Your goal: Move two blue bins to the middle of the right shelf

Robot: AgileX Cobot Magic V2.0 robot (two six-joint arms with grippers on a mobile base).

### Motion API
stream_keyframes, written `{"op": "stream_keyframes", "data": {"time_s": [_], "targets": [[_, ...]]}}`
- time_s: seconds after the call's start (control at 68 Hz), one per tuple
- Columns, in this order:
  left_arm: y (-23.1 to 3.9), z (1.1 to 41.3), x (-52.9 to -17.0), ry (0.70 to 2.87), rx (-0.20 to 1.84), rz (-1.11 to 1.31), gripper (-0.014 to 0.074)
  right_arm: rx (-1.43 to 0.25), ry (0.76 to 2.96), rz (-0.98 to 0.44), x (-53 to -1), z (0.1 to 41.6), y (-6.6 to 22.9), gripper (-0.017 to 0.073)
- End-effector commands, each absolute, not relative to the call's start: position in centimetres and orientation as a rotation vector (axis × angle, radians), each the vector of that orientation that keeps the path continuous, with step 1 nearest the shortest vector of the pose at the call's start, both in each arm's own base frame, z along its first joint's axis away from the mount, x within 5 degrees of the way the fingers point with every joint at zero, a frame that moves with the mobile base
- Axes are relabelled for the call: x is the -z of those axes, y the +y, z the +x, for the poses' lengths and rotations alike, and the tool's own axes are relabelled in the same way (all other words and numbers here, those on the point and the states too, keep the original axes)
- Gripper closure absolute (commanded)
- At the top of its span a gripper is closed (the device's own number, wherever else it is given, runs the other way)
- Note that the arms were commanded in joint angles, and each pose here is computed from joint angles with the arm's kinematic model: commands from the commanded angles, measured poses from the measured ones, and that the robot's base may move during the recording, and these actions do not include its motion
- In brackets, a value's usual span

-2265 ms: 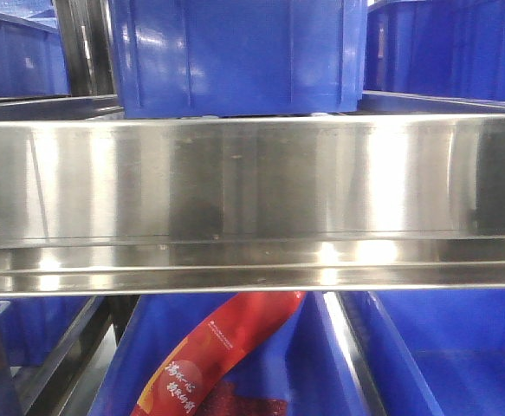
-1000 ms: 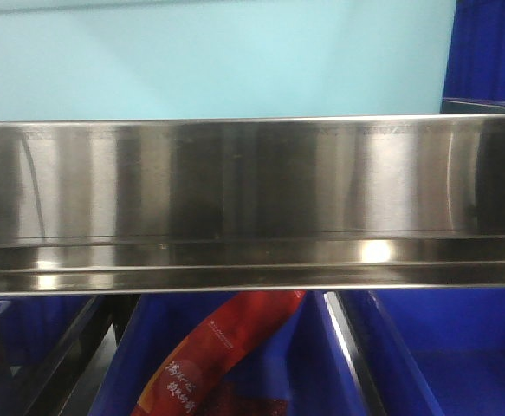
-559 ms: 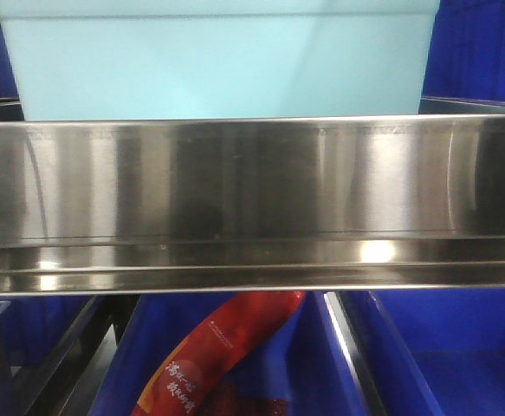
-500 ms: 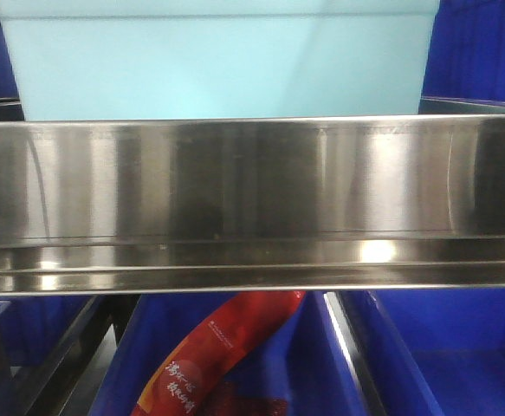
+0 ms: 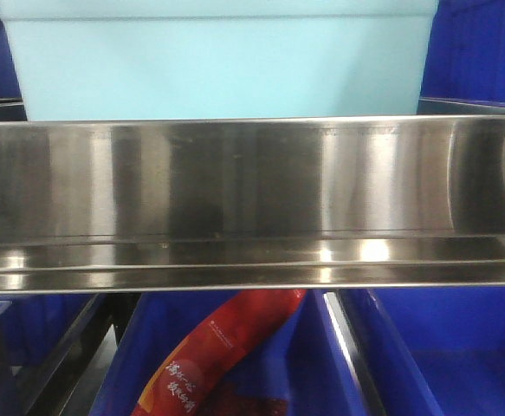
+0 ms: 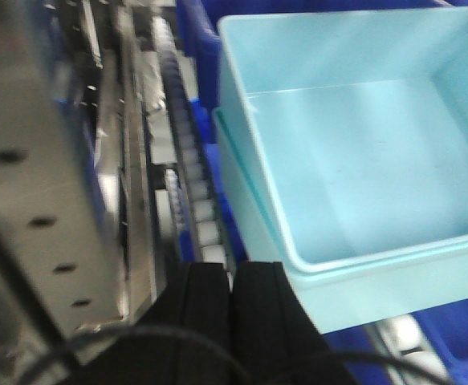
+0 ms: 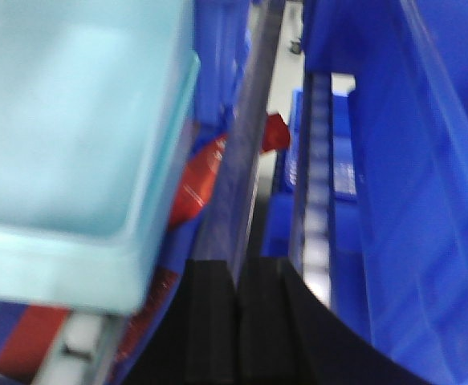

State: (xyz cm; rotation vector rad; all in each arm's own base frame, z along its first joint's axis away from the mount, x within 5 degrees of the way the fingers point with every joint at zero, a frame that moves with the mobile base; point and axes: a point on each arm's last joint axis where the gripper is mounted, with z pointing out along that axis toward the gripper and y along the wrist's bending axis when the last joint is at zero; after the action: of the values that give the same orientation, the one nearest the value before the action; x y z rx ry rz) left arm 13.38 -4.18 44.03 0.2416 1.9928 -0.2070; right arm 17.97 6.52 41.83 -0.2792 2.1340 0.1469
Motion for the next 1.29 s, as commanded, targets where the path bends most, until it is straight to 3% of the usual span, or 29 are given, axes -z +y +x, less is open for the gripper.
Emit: {"op": "stream_keyframes", "data": {"time_s": [0.0, 0.412, 0.691, 0.882, 1.279], "targets": [[-3.4, 11.7, -43.1, 1.913, 0.197, 0.223, 0.0705, -0.136, 2.095, -0.282, -40.4, 16.9, 5.9, 0.0721], [-1.3, 5.1, -35.4, 1.651, 0.236, 0.211, 0.0705, -0.212, 1.896, -0.313, -31.9, 11.3, 4.1, 0.0721], [-0.6, 2.6, -31.7, 1.472, 0.264, 0.196, 0.0705, -0.265, 1.672, -0.285, -30.8, 7.4, 2.6, 0.0721], [-0.4, 2.2, -31.4, 1.439, 0.268, 0.193, 0.0705, -0.291, 1.530, -0.266, -31.9, 5.9, 2.0, 0.0721], [-0.4, 2.2, -31.4, 1.439, 0.268, 0.193, 0.0705, -0.293, 1.519, -0.266, -32.0, 5.9, 2.1, 0.0721]]}}
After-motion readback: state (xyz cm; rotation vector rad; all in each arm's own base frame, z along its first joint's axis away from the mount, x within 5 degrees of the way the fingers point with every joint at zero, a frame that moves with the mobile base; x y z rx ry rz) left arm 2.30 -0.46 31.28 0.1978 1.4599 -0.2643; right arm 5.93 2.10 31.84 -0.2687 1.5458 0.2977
